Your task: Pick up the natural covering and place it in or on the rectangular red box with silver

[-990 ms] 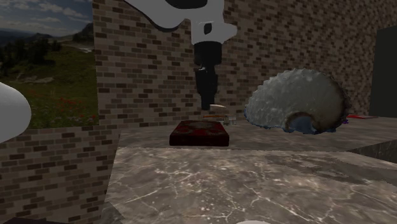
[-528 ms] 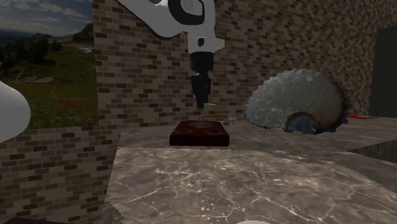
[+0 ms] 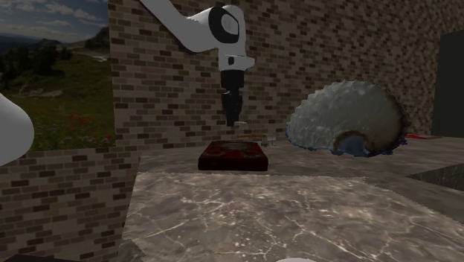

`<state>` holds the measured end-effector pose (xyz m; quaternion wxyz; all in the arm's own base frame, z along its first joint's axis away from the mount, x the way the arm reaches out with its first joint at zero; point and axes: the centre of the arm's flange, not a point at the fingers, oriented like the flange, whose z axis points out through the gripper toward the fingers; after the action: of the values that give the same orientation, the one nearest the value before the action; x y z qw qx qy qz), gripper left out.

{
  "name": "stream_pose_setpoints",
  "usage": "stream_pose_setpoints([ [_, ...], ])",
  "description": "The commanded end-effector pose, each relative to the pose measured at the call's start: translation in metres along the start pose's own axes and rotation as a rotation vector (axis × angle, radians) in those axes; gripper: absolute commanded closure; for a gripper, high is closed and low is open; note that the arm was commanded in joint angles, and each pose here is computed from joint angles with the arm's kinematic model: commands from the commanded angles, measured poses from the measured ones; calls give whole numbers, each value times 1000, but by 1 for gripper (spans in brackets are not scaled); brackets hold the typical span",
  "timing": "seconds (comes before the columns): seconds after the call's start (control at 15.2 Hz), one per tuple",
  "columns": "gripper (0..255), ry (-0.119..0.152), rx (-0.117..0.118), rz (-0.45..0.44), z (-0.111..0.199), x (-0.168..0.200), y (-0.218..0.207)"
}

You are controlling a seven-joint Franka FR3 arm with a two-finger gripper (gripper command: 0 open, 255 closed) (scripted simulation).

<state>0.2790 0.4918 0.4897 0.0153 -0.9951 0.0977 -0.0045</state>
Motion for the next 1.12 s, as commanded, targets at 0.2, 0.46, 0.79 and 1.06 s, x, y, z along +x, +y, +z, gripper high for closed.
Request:
stream_pose_setpoints([
  [0.2,255,0,0,1,26,-2,-1],
  [0.46,255,0,0,1,47,-2,-1],
  [0.79,255,0,0,1,65,-2,0],
  [1.06,255,0,0,1,65,-2,0],
])
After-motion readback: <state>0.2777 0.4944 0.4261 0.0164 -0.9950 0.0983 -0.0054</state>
